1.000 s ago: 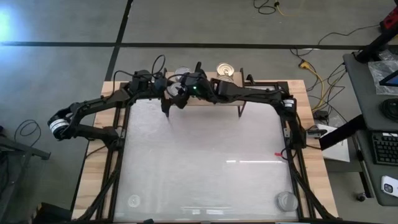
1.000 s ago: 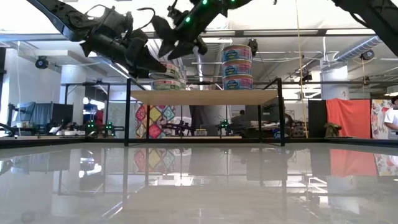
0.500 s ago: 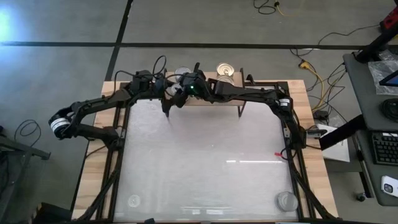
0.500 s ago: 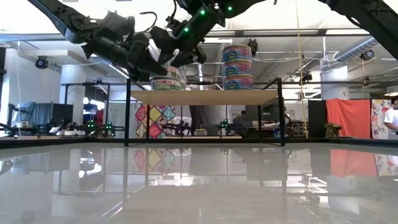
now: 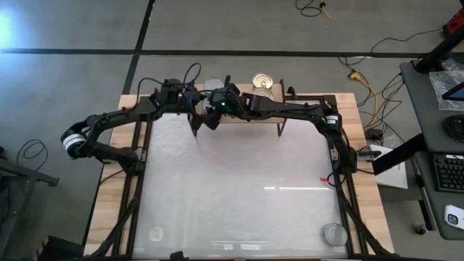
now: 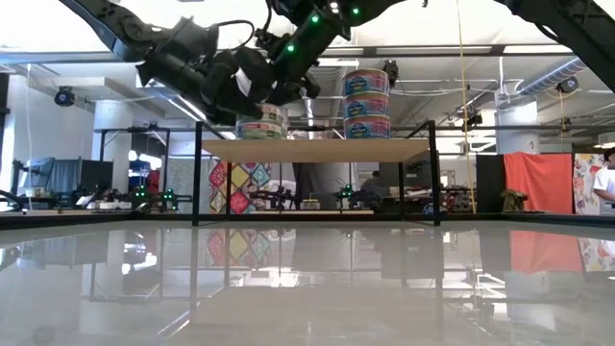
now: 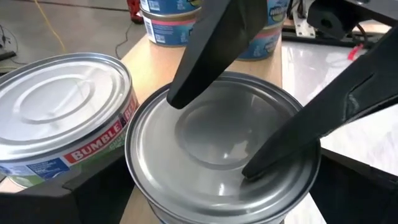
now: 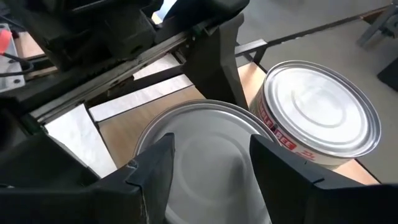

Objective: Stack canned seafood by type on shelf
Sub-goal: Stack the green tuna can on top of the green tuna can on the shelf

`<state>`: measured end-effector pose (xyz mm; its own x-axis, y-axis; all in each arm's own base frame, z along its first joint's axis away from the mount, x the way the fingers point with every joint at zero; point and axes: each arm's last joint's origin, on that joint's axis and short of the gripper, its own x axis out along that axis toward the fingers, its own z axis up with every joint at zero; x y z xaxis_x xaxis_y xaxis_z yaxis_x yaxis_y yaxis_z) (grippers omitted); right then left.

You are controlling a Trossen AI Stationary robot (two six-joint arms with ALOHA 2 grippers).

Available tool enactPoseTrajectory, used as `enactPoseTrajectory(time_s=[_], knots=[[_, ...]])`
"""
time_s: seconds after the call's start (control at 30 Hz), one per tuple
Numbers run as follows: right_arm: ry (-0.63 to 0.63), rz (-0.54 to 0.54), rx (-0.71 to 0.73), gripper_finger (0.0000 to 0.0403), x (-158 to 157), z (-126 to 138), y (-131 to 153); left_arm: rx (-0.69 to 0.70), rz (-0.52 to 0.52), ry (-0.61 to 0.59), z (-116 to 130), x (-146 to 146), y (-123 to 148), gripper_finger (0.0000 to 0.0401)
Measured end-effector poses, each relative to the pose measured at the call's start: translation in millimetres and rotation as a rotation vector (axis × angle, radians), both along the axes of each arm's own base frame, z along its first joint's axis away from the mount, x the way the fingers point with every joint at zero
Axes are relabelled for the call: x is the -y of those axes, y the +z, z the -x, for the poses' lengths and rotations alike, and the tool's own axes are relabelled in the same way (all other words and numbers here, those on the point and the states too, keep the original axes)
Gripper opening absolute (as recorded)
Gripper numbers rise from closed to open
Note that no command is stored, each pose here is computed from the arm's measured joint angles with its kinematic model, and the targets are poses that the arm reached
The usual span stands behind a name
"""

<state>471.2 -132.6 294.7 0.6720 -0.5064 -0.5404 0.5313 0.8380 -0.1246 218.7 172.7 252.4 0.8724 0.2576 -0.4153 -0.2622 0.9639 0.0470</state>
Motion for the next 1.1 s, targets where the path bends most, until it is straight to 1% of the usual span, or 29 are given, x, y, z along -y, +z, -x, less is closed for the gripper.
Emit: enactPoseTrajectory(time_s=[0.3,0.6,0.97,1.1], knots=[[0.011,0.013,-0.036,0.0201,2,3,-5,-0.038,0.007,-0.005,-1,-1,3,0.0400],[0.012,0.020,-0.072,0.0201,5,5,-9,-0.097,-0.011,-0.005,-1,-2,14,0.0400],[0.017,0.031,-0.087,0.0201,5,5,-10,-0.118,-0.027,-0.002,1,-1,15,0.0400],[0.020,0.030,-0.097,0.0201,5,6,-11,-0.124,-0.024,-0.032,3,1,14,0.0400]])
